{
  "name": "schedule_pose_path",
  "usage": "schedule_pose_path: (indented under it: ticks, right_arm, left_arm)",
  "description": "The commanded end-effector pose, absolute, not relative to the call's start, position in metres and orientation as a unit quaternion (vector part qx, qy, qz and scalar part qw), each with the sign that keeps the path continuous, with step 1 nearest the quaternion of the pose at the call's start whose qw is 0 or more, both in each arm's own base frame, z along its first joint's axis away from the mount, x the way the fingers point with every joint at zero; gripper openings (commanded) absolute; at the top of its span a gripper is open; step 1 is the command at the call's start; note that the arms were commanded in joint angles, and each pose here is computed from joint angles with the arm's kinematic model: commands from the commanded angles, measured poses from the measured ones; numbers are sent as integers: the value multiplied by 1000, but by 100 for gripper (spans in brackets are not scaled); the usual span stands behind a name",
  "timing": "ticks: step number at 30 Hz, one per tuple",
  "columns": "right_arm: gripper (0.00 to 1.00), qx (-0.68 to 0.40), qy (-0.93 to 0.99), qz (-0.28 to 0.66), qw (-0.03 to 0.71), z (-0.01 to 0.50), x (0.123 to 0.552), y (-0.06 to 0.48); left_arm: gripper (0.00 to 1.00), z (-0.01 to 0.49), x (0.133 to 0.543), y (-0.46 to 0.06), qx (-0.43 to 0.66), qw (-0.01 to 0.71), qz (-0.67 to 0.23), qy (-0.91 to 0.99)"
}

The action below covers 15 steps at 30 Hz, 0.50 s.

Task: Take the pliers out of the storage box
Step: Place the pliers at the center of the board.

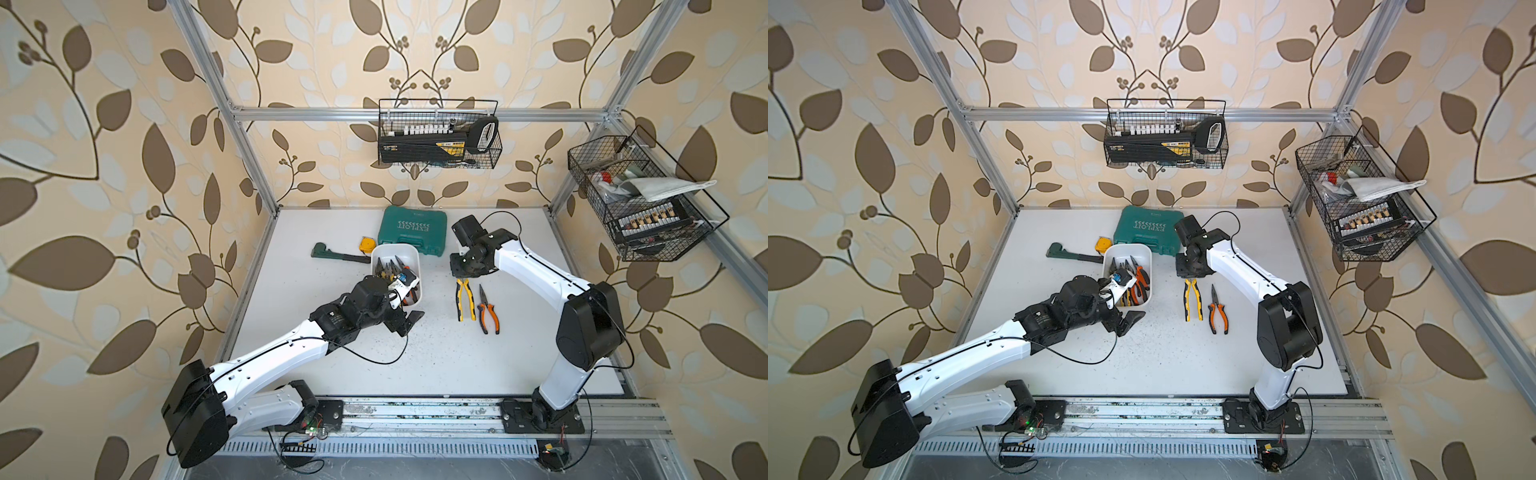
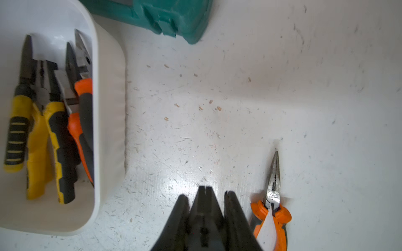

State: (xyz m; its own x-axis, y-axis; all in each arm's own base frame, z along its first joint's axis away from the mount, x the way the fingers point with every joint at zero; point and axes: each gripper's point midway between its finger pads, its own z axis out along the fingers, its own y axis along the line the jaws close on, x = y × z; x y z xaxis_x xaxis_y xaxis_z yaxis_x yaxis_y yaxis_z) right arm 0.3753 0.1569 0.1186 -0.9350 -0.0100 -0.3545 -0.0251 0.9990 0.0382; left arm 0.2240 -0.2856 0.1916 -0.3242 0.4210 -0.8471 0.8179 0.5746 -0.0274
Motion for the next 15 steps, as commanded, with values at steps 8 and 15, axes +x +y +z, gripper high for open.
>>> schedule_pose_path:
  ticks: [8, 15]
  right_arm:
    - [0, 18, 987, 21, 156, 61, 382, 158]
    - [0, 20, 992, 8, 123, 32, 377, 156]
  left_arm:
    - [99, 196, 207, -299, 447, 423, -268, 741]
    - [99, 193, 208, -294, 444, 421, -258, 748]
